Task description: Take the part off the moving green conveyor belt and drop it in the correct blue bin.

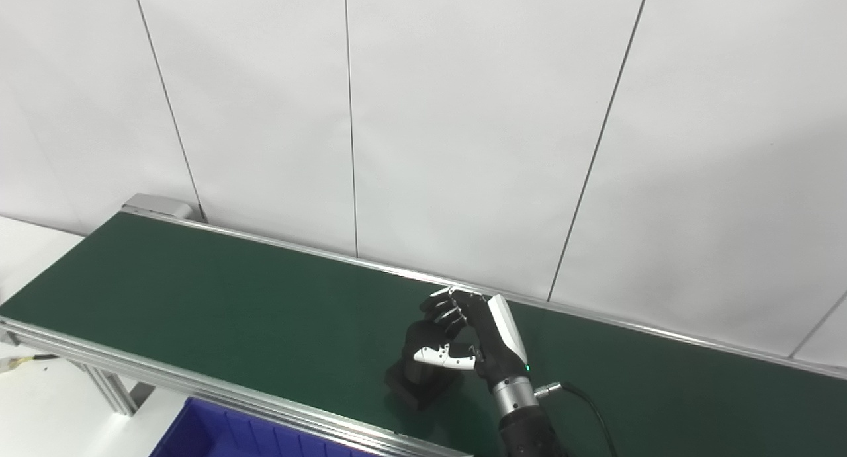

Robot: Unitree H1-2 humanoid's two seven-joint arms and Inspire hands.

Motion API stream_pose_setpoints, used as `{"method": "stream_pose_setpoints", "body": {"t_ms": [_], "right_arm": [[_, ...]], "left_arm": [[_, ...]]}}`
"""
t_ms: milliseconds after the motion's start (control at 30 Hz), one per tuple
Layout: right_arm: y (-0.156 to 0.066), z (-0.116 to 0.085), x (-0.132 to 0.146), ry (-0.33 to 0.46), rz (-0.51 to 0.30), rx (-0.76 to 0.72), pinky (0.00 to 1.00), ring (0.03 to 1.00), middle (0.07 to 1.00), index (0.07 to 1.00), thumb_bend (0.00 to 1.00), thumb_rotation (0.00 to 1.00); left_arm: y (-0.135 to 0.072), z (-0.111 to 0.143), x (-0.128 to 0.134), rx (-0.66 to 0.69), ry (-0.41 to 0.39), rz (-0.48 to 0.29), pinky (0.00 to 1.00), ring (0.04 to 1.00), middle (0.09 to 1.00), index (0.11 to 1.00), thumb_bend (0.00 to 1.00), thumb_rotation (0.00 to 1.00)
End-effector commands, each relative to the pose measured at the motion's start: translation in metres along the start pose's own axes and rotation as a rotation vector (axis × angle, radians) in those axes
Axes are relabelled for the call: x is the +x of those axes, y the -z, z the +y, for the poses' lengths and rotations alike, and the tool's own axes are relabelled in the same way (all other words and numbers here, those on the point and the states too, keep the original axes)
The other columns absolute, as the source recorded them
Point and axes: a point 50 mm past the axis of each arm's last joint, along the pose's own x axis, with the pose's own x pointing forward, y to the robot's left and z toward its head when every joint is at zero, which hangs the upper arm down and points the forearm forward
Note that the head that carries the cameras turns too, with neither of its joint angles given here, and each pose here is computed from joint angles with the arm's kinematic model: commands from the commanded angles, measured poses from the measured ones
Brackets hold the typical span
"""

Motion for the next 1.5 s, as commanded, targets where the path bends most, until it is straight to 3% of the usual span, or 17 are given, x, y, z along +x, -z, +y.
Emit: {"method": "stream_pose_setpoints", "body": {"t_ms": [0, 367, 500, 1133, 1467], "right_arm": [[-0.030, -0.003, 0.016, 0.040, -0.132, 0.032, 0.36, 0.439, 0.528, 0.524, 0.50, 0.00], [-0.043, -0.030, 0.010, 0.112, -0.175, 0.031, 0.36, 0.442, 0.515, 0.526, 0.50, 0.00], [-0.050, -0.049, 0.003, 0.152, -0.198, 0.033, 0.37, 0.439, 0.514, 0.526, 0.50, 0.00], [-0.082, -0.133, -0.049, 0.276, -0.158, -0.032, 0.36, 0.440, 0.495, 0.544, 0.50, 0.00], [-0.080, -0.147, -0.091, 0.283, -0.139, 0.003, 0.36, 0.436, 0.496, 0.545, 0.50, 0.00]], "left_arm": [[-0.011, -0.012, 0.005, -0.044, 0.006, -0.041, 0.69, 0.732, 0.770, 0.821, 0.44, 0.56], [-0.009, -0.008, 0.005, -0.047, 0.006, -0.045, 0.68, 0.728, 0.769, 0.820, 0.46, 0.57], [-0.009, -0.005, 0.005, -0.047, 0.008, -0.044, 0.68, 0.728, 0.770, 0.821, 0.46, 0.56], [-0.010, 0.008, -0.002, -0.034, 0.003, -0.050, 0.66, 0.743, 0.783, 0.821, 0.46, 0.61], [-0.018, 0.021, -0.008, -0.028, -0.003, -0.048, 0.64, 0.742, 0.782, 0.827, 0.42, 0.61]]}}
